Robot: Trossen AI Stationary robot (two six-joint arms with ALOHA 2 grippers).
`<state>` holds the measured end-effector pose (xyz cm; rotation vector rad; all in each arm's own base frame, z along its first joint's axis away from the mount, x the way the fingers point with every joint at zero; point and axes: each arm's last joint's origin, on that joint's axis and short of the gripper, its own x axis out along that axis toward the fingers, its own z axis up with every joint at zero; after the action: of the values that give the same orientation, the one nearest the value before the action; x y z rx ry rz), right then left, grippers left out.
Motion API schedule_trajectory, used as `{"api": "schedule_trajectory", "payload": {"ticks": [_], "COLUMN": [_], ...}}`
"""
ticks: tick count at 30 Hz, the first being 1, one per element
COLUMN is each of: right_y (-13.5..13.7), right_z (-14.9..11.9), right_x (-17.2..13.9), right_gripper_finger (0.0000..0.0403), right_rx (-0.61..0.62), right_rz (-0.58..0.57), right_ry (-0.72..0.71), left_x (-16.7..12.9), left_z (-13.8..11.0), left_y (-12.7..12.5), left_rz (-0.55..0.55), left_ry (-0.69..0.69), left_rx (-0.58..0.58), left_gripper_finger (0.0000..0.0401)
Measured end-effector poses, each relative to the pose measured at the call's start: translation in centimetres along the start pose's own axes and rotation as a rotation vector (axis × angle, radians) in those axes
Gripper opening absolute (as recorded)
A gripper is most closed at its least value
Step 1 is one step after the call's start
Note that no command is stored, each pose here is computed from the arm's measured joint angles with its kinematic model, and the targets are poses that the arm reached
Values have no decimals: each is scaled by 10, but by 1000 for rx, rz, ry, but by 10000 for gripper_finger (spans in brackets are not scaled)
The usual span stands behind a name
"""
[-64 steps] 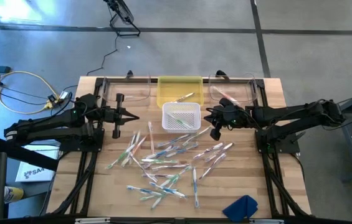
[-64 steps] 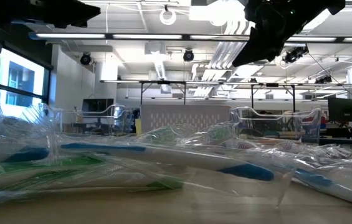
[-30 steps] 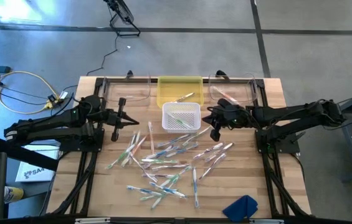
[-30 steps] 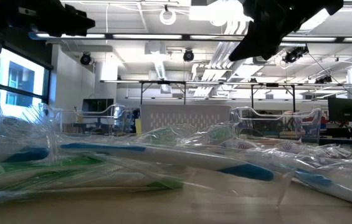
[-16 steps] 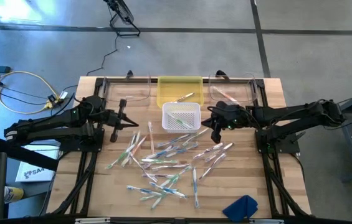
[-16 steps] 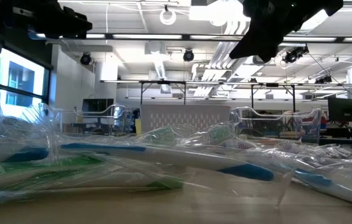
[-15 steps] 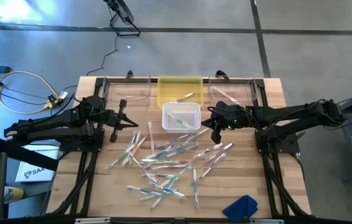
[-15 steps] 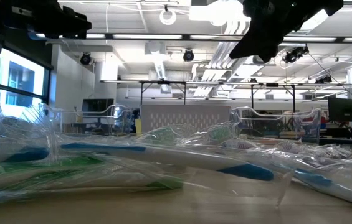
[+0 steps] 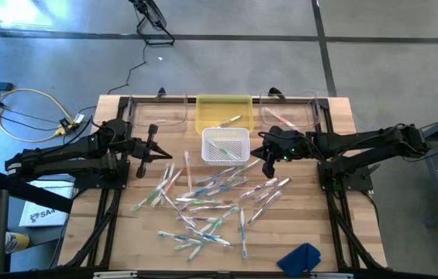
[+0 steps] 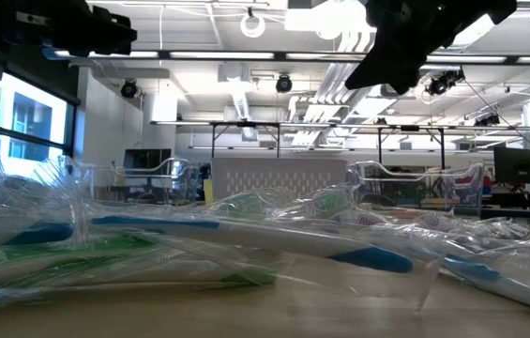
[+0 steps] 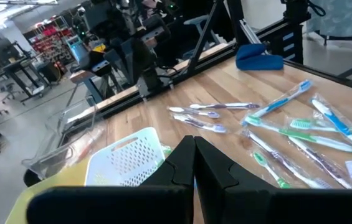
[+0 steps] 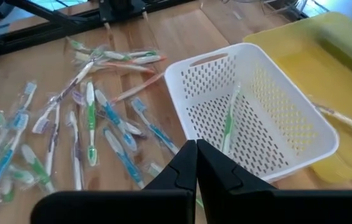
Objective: Pick & Place Toothbrushes
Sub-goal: Put the purple toothbrush into the yellow bin
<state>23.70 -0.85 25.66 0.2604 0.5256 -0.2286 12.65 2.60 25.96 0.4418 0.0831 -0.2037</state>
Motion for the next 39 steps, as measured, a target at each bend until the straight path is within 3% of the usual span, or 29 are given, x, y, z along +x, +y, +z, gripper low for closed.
{"api": "schedule_trajectory", "payload": {"ticks": [4, 8, 13, 18, 29, 39], "right_y": [0, 0, 0, 1, 0, 0], "right_z": [0, 0, 3, 3, 2, 1], "right_x": [0, 0, 0, 0, 0, 0], "right_gripper_finger": [2, 2, 2, 2, 2, 2], "right_rx": [6, -72, -81, -78, -80, -82], "right_rz": [0, -1, -18, -8, -9, -14], "right_ry": [0, -1, -36, -39, -24, -12], "left_x": [0, 0, 3, 16, 58, 69], "left_z": [1, 8, 24, 27, 33, 39], "left_y": [1, 4, 12, 12, -25, -59], "left_rz": [8, -1, -73, -212, -455, -494], "left_ry": [-10, -36, -59, 45, 208, 297], "left_rx": [10, 73, 86, 14, 323, 362], "left_gripper_finger": [0, 0, 0, 0, 0, 0]}}
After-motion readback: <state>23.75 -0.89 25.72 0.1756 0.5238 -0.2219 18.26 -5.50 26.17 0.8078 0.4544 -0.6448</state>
